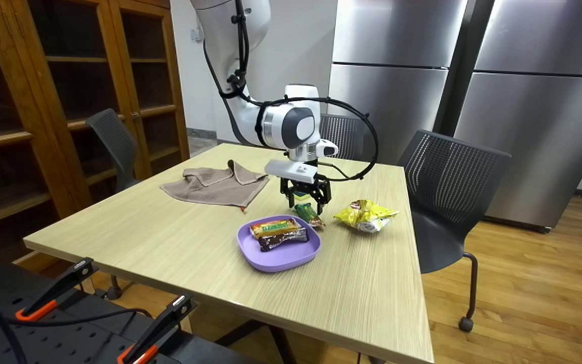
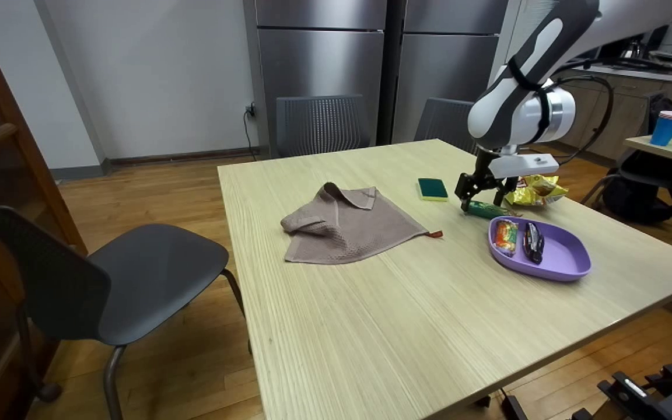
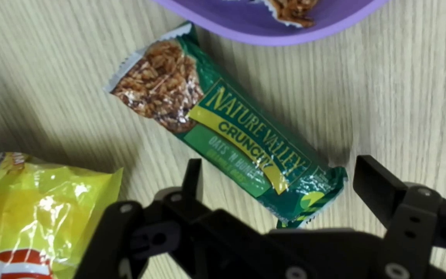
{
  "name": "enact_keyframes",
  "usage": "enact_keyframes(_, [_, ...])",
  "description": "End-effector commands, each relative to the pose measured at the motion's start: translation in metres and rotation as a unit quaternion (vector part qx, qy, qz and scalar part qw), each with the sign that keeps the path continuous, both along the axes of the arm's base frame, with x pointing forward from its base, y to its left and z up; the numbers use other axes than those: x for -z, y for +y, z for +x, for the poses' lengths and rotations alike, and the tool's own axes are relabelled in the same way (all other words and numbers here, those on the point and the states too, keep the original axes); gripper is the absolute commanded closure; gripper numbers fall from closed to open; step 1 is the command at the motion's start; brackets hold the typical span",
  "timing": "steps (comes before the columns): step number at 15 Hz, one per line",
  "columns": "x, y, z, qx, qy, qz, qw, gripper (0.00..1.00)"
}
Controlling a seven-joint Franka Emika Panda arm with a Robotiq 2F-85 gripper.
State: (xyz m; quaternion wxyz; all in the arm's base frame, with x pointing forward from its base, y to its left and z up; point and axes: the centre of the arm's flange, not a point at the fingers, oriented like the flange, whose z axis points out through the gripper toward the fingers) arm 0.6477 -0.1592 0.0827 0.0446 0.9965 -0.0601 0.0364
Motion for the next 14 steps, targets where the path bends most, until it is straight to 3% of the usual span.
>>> enact_keyframes(1, [0.0023,-0.0031,0.0099,-0.016,-0.002,0.004,0.9999,0.00])
enact_keyframes(14, [0.0024,-0.0062,0.0060,-0.019,-0.003,0.004,0.9998,0.00])
